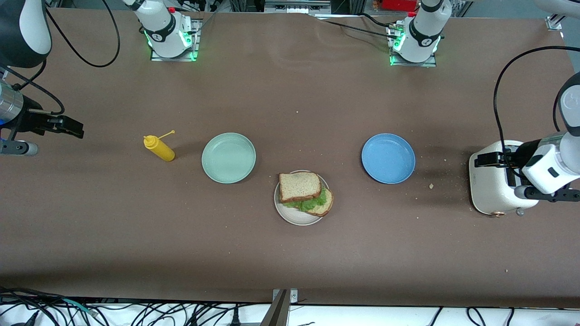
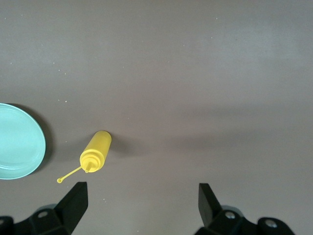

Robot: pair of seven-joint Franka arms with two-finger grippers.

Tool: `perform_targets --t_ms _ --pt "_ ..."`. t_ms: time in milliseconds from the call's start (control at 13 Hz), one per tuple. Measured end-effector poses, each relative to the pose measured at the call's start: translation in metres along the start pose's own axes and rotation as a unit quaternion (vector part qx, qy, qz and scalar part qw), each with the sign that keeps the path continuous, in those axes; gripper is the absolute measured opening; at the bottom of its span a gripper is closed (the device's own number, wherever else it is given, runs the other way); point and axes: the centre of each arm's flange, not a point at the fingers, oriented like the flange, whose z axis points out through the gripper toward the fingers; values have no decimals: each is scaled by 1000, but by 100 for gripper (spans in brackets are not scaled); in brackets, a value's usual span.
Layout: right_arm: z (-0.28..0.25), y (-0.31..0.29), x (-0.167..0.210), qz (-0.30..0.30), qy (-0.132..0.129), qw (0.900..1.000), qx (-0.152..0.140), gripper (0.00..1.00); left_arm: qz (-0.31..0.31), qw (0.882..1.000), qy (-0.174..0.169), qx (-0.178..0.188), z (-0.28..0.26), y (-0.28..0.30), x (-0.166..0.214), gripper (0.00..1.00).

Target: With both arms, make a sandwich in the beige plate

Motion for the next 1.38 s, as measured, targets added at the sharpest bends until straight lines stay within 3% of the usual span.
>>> perform_targets --t_ms 845,1152,1382 --pt "1 5 0 4 -1 1000 0 100 -1 1000 -11 -19 -49 -6 -45 100" --pt "1 5 0 5 -1 1000 0 100 25 998 4 53 -85 22 -71 100" --pt "2 10 0 9 -1 1000 1 100 23 998 27 47 -113 46 -103 100"
